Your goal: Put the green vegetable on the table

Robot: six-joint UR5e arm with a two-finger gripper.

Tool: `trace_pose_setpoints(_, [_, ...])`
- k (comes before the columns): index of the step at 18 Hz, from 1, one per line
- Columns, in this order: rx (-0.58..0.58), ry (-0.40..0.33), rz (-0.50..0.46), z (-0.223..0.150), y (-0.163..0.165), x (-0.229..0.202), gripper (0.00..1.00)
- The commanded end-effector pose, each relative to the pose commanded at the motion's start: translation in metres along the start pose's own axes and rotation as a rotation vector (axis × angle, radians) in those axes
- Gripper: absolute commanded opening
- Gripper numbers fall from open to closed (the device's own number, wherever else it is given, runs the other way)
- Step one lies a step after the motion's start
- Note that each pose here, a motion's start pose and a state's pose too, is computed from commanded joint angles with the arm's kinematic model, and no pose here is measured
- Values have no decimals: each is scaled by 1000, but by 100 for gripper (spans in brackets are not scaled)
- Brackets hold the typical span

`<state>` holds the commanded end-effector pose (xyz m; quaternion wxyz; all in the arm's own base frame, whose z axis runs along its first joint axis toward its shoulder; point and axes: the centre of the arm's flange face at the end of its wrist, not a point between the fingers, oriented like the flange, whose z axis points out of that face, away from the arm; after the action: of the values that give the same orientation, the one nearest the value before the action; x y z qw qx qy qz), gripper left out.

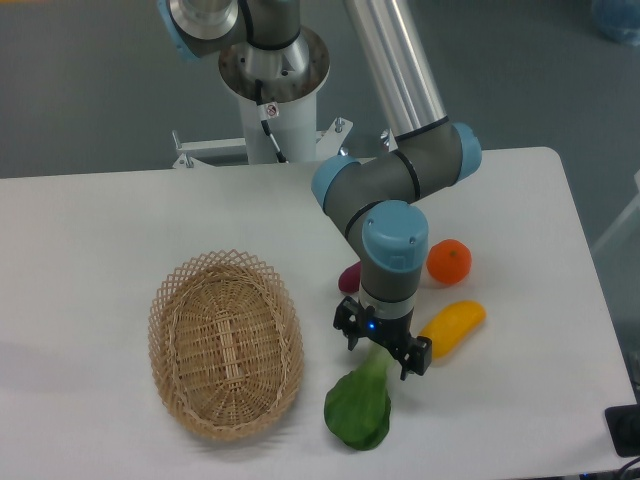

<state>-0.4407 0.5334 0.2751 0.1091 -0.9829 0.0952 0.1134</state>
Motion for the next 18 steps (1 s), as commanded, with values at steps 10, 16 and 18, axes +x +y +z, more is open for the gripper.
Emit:
trace_pose_setpoints(10, [-70, -172, -6, -144, 37, -66, 100])
trace_pose_setpoints(16, [-140, -88, 97, -186, 89, -86, 100])
trace_pose_setpoints(18, [-165, -39, 150, -199, 119, -89, 100])
